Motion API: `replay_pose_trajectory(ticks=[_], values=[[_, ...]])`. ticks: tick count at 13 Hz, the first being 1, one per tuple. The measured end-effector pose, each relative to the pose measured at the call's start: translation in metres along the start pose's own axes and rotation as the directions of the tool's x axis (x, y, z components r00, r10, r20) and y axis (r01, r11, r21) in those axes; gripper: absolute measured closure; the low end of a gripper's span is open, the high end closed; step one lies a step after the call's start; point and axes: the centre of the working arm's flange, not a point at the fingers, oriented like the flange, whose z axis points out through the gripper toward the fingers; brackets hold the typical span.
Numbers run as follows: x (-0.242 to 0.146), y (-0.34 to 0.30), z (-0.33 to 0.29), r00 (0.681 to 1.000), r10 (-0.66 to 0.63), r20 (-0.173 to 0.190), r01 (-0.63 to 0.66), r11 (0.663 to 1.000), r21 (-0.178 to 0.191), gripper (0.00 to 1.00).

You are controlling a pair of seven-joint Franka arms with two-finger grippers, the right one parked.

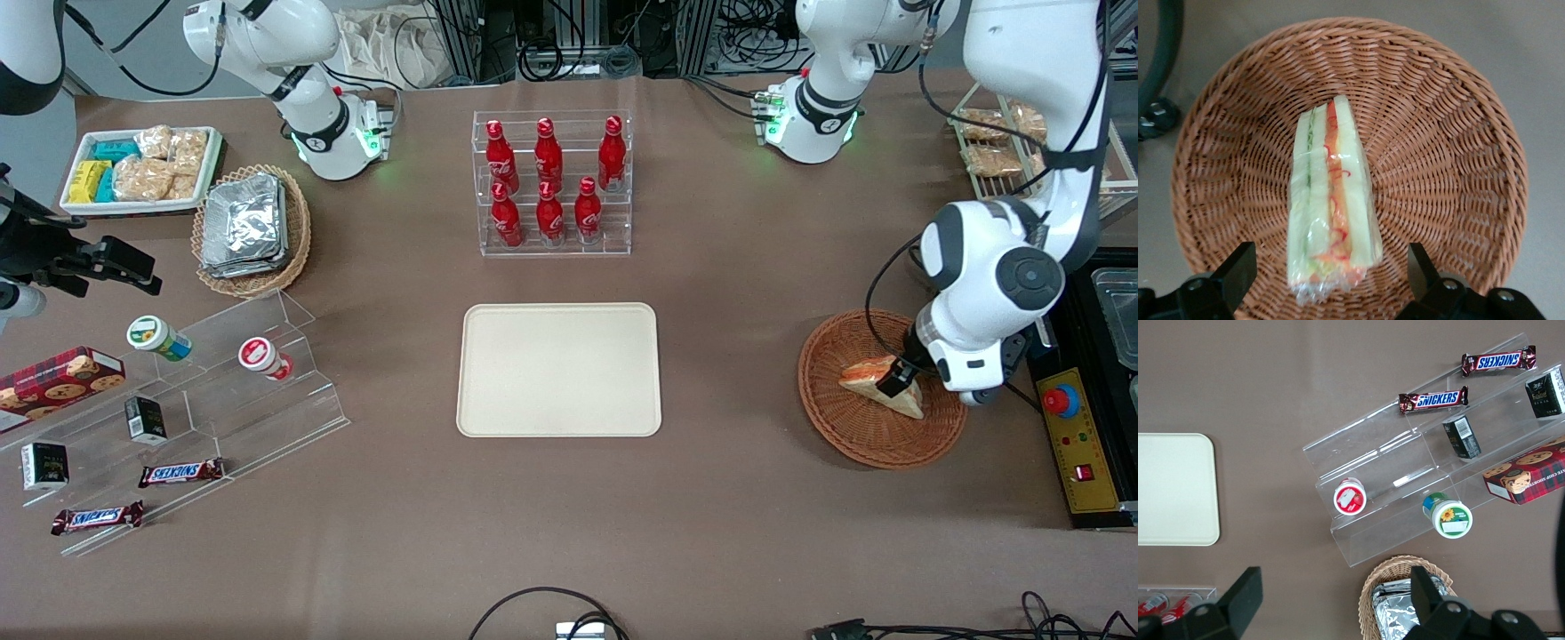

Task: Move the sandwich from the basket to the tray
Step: 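Lower the left gripper and close it on the wrapped sandwich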

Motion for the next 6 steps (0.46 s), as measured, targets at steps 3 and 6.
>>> replay_pose_trajectory(ticks=[3, 6], values=[[-0.001, 0.001, 0.014, 1.000, -0.009, -0.002, 0.009, 1.000, 0.001, 0.00], [-0.001, 0.001, 0.024, 1.000, -0.012, -0.001, 0.012, 1.000, 0.006, 0.15]])
